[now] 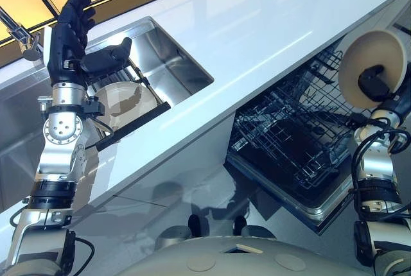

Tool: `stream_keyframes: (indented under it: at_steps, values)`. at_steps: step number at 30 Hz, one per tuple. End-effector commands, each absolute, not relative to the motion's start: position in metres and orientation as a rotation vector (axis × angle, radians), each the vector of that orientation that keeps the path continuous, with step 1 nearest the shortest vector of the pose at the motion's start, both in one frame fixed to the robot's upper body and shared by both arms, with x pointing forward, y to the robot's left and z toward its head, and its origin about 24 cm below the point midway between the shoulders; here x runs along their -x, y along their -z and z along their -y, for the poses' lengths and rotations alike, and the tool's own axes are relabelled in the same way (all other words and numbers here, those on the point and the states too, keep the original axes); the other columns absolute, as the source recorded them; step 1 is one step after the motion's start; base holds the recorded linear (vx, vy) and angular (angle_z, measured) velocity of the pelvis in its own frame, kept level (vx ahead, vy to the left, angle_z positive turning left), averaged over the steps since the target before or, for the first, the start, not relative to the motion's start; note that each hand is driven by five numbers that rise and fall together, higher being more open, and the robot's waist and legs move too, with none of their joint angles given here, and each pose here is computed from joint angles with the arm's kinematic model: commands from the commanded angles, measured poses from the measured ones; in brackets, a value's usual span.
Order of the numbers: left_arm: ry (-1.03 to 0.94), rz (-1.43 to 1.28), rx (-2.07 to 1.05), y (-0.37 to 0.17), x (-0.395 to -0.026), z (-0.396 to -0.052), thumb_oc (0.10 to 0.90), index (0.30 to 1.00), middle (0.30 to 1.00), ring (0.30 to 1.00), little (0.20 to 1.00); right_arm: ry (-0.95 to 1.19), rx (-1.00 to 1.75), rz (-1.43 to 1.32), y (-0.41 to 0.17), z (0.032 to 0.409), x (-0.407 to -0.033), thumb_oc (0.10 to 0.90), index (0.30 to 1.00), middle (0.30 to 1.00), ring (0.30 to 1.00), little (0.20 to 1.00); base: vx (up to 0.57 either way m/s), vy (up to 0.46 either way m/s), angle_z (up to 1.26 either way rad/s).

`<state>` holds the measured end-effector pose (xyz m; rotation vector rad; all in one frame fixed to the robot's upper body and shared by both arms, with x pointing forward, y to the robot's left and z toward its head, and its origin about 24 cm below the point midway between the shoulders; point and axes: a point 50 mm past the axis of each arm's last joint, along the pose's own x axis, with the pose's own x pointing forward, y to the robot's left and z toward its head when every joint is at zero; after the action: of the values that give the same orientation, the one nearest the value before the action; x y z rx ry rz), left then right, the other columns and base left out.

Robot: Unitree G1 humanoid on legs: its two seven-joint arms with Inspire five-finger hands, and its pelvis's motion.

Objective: Pick up plates and place into dishwasher.

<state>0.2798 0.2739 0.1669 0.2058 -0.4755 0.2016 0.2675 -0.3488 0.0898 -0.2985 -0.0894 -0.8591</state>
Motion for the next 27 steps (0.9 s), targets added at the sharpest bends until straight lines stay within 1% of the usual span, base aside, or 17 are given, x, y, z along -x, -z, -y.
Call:
stream_keyframes:
  at_steps: [1,11,16,20,27]
  values:
    - [-0.249,0.732,-0.217,-0.223,-0.276,-0.29,0.8,0.9,0.9,0.9,0.9,0.811,0.486,0.344,-0.158,0.364,-0.275,0.1,0.3,0.3,0.3,0.2,0.09,-0.053,0.0]
    - [-0.198,0.726,-0.217,-0.228,-0.279,-0.291,0.8,0.9,0.9,0.9,0.9,0.637,0.704,0.198,-0.15,0.366,-0.287,0.1,0.3,0.3,0.3,0.2,0.08,-0.059,0.05]
    - [-0.185,0.716,-0.193,-0.227,-0.279,-0.294,0.8,0.9,0.9,0.9,0.9,0.584,0.818,0.126,-0.15,0.369,-0.292,0.1,0.3,0.3,0.3,0.2,0.09,-0.061,0.09]
    - [-0.173,0.705,-0.172,-0.224,-0.278,-0.294,0.8,0.9,0.9,0.9,0.9,0.583,0.894,0.033,-0.145,0.376,-0.292,0.1,0.3,0.3,0.3,0.2,0.09,-0.058,0.2]
    - [-0.175,0.666,-0.171,-0.216,-0.278,-0.296,0.8,0.9,0.9,0.9,0.9,0.62,0.968,-0.264,-0.12,0.402,-0.283,0.1,0.3,0.3,0.3,0.2,0.06,-0.042,0.13]
